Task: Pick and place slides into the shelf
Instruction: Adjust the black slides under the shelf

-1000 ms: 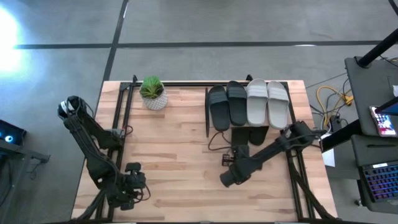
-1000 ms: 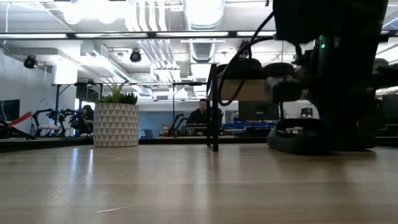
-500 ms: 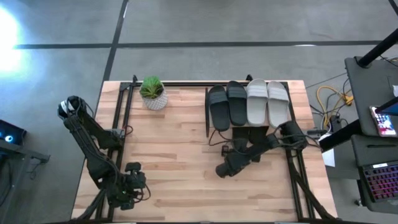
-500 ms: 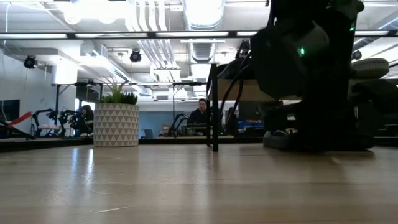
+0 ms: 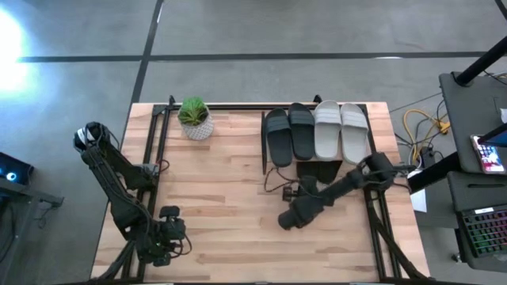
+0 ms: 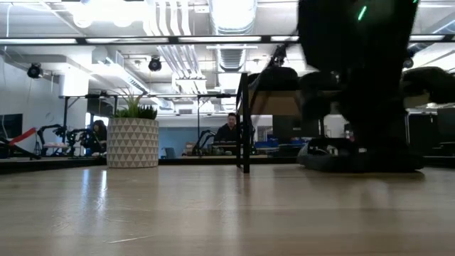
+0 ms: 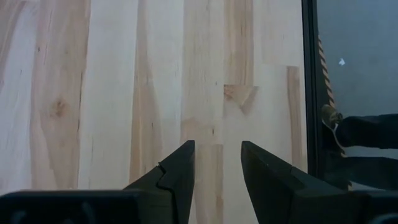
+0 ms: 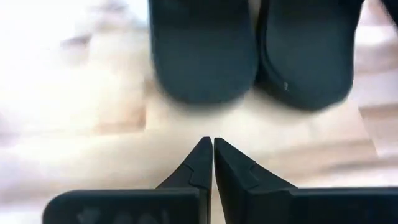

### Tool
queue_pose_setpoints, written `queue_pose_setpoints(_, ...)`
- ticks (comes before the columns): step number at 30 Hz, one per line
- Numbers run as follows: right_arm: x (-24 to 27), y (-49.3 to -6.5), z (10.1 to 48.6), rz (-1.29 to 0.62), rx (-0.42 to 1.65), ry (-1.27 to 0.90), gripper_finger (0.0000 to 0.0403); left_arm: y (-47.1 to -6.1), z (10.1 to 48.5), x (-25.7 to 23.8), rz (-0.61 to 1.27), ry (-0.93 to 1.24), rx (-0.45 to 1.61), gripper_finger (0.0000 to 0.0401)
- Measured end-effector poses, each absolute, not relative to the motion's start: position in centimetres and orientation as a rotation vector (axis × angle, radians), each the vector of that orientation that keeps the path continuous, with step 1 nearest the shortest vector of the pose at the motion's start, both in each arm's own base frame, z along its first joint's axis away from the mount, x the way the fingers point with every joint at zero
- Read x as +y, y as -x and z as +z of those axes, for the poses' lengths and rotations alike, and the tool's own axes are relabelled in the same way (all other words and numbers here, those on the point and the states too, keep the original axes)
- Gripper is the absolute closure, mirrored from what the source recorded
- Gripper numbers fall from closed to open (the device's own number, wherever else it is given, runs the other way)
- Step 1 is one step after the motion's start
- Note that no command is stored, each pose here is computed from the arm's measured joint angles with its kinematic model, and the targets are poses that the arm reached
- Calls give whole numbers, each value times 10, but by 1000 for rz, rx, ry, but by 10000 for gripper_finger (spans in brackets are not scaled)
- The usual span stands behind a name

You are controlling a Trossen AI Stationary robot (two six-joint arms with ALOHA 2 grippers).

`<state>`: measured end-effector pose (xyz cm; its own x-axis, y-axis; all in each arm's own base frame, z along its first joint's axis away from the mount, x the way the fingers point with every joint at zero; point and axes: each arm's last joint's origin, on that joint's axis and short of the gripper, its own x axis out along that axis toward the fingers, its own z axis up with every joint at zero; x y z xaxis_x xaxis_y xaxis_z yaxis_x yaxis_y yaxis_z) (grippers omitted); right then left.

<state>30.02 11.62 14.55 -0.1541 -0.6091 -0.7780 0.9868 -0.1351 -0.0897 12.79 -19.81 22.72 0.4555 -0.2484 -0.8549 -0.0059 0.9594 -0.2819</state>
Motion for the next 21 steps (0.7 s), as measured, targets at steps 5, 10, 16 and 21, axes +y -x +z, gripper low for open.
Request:
queue_pose_setpoints(5,147,-297,160,-1510,839,-762,394,-128,227,-198,-152,258,1091,286)
queue_pose_setpoints(10,172,-277,160,-1547,902,-773,394,-128,227,-198,-154,255,1090,286)
queue_pose_setpoints(16,179,-251,151,-1666,1009,-703,394,-128,227,-198,-156,258,1089,286)
queue_pose_setpoints(21,174,-245,144,-1668,976,-645,394,-128,227,-199,-156,265,1085,286)
